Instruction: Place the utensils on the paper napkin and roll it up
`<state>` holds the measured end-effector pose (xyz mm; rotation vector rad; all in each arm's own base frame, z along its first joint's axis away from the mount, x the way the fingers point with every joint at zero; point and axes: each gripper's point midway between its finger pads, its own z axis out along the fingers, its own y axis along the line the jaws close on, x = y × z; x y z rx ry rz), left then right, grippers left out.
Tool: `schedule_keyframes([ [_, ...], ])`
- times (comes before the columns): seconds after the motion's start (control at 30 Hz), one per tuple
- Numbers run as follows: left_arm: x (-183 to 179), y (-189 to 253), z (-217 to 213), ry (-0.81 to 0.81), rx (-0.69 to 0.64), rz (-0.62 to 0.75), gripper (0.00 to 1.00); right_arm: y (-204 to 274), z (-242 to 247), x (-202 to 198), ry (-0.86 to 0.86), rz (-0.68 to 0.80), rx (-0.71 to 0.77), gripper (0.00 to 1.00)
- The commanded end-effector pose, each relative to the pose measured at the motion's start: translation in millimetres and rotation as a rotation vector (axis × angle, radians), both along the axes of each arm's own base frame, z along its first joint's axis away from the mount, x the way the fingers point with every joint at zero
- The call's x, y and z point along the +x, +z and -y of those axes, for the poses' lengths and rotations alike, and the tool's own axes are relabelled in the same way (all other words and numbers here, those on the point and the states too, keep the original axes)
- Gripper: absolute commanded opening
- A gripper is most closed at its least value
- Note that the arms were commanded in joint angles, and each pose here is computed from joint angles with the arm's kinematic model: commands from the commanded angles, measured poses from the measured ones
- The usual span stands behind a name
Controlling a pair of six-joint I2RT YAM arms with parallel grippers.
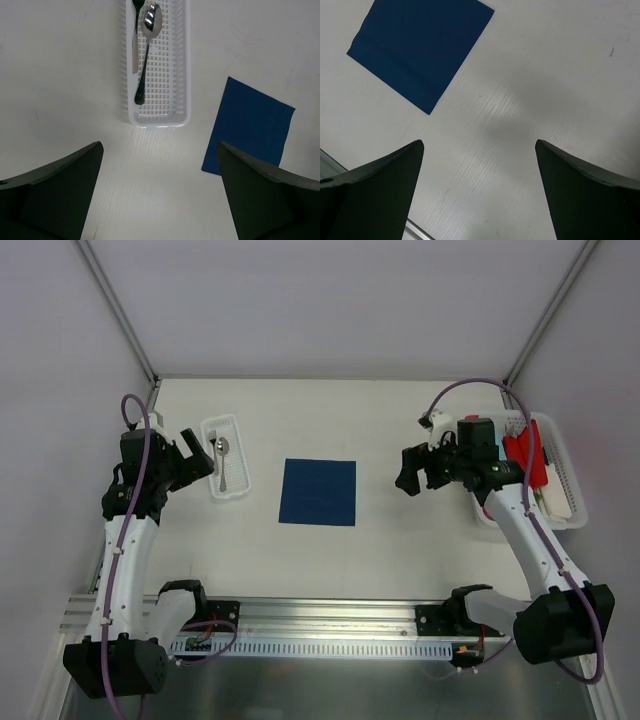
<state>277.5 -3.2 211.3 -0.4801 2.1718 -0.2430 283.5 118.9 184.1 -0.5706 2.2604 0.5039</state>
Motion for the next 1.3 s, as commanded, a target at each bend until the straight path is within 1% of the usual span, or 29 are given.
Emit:
schedule_keyframes([
  [0.0, 0.4, 2.0, 2.3, -0.001, -0.012, 0.007, 0.99, -7.6, -7.3, 0.1, 0.032, 0.004, -0.063, 0.99],
  [0.07, 0.8, 2.3, 2.1, 0.003, -0.014, 0.007, 0.99, -15.5, -19.7, -3.0, 0.085, -0.016, -0.098, 0.99],
  [0.13, 1.5, 2.7, 5.2, -0.007, -0.03, 0.005, 0.99, -16.9, -27.6, -0.4, 0.126, -0.004, -0.141, 0.99],
  [0.2, 2.2, 2.1, 7.4, -0.016, -0.039, 0.001, 0.99, -27.6, -44.2, -3.3, 0.207, -0.02, -0.186, 0.99],
  [0.23, 2.5, 1.2, 10.0, -0.028, -0.049, -0.006, 0.99, -27.6, -53.7, -4.5, 0.277, -0.005, -0.222, 0.99],
  [0.27, 2.9, 0.2, 11.6, -0.034, -0.056, -0.012, 0.99, -40.4, -59.5, -1.8, 0.312, -0.041, -0.253, 0.99],
  [0.37, 3.2, 0.3, 14.5, -0.034, -0.077, -0.02, 0.99, -41.8, -80.1, 6.4, 0.395, -0.031, -0.319, 0.99],
  [0.4, 2.6, -0.1, 14.5, -0.03, -0.082, -0.022, 0.99, -54.7, -85.0, 11.0, 0.428, -0.051, -0.355, 0.99],
  [0.47, 2.7, 1.4, 16.3, -0.024, -0.099, -0.018, 0.99, -52.7, -102.7, 19.9, 0.468, -0.017, -0.387, 0.99],
  [0.5, 2.0, 1.1, 17.5, -0.025, -0.105, -0.018, 0.99, -66.2, -108.9, 23.6, 0.495, -0.035, -0.414, 0.99],
  [0.6, 0.8, 1.3, 19.0, -0.022, -0.12, -0.017, 0.99, -74.3, -132.4, 32.4, 0.557, -0.008, -0.455, 0.98],
  [0.63, 0.4, 1.6, 19.5, -0.019, -0.126, -0.015, 0.99, -88.9, -141.0, 33.5, 0.581, -0.021, -0.484, 0.98],
  [0.67, 0.2, 2.1, 19.9, -0.019, -0.129, -0.012, 0.99, -92.8, -146.7, 36.7, 0.592, -0.012, -0.496, 0.98],
  [0.7, -0.8, 0.6, 21.1, -0.022, -0.136, -0.017, 0.99, -93.7, -152.1, 43.3, 0.593, 0.004, -0.506, 0.97],
  [0.77, -2.2, -0.5, 23.4, -0.029, -0.144, -0.019, 0.99, -110.5, -163.5, 48.4, 0.617, -0.001, -0.533, 0.97],
  [0.83, -3.4, -4.9, 23.3, -0.025, -0.147, -0.03, 0.99, -112.4, -174.9, 59.3, 0.608, 0.023, -0.536, 0.97],
  [0.87, -3.7, -6.1, 23.0, -0.022, -0.148, -0.033, 0.99, -124.3, -179.2, 60.3, 0.615, 0.009, -0.549, 0.97],
  [0.93, -5.0, -9.4, 23.4, -0.023, -0.15, -0.04, 0.99, -126.5, -187.6, 71.2, 0.595, 0.039, -0.549, 0.96],
  [1.0, -6.0, -12.0, 22.7, -0.019, -0.147, -0.045, 0.99, -138.4, -191.0, 74.9, 0.59, 0.036, -0.556, 0.96],
  [1.1, -6.4, -14.3, 20.7, -0.011, -0.137, -0.05, 0.99, -149.2, -192.5, 81.9, 0.545, 0.042, -0.565, 0.96],
  [1.13, -6.2, -14.6, 19.1, -0.006, -0.132, -0.049, 0.99, -148.8, -191.0, 88.6, 0.508, 0.064, -0.582, 0.96],
  [1.27, -5.3, -14.7, 15.9, 0.007, -0.117, -0.05, 0.99, -159.4, -185.6, 80.5, 0.385, 0.025, -0.557, 0.97],
])
